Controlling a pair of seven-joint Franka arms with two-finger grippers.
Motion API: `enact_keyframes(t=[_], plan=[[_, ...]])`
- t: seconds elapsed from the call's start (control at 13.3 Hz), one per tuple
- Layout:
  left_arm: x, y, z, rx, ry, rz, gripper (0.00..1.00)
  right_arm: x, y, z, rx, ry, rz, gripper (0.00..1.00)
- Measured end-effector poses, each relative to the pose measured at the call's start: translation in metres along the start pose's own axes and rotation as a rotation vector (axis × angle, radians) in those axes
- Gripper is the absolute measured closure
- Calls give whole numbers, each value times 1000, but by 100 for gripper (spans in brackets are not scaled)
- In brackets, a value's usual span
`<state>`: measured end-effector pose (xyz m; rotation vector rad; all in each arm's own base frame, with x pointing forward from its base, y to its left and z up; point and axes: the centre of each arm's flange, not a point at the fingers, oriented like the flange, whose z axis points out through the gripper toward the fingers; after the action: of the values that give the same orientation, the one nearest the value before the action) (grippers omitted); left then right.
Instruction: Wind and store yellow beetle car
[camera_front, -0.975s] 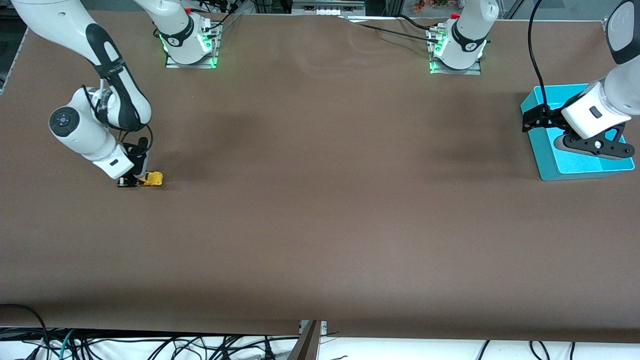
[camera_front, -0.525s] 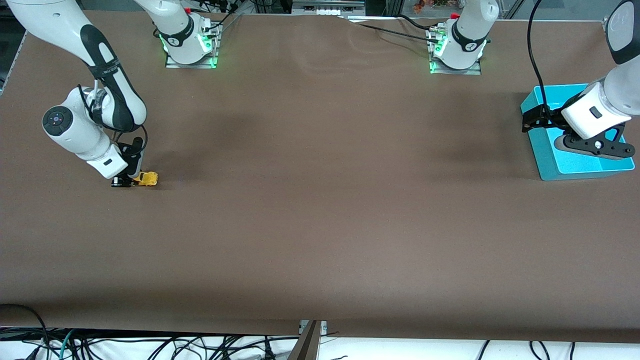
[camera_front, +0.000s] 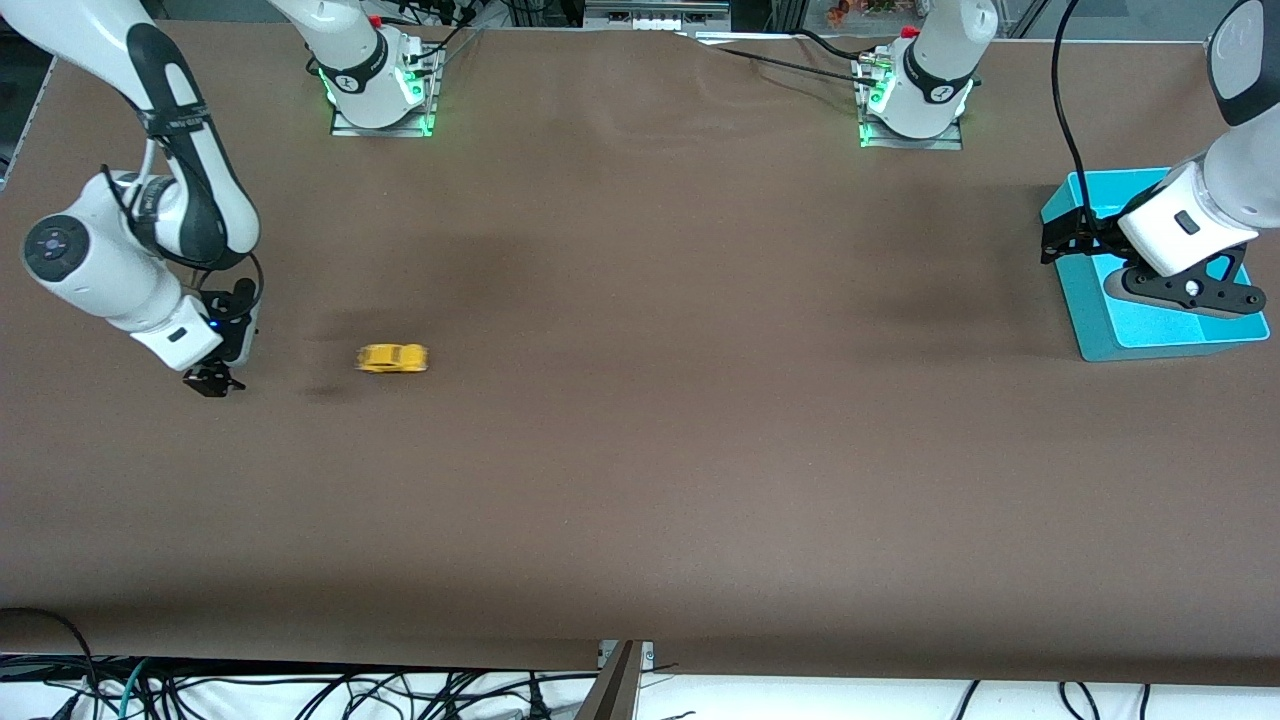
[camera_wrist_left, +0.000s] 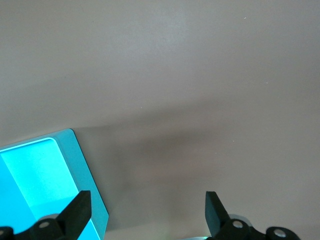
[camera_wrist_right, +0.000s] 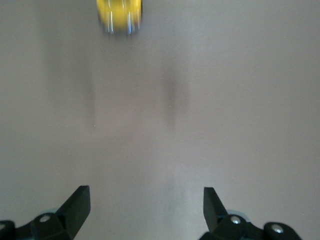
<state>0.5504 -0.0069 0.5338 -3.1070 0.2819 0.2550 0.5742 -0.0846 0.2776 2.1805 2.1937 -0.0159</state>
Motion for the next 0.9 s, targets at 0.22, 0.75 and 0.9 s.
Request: enact_keyframes(t=[0.22, 0.75, 0.9], plan=[[0, 0, 1, 0, -3, 0, 0, -3, 15, -23, -4, -1, 1, 0], [0, 0, 3, -1, -6, -1, 0, 5, 38, -60, 0, 19, 114, 0], [0, 0, 3, -1, -6, -3, 0, 26, 53, -92, 17, 31, 224, 0]])
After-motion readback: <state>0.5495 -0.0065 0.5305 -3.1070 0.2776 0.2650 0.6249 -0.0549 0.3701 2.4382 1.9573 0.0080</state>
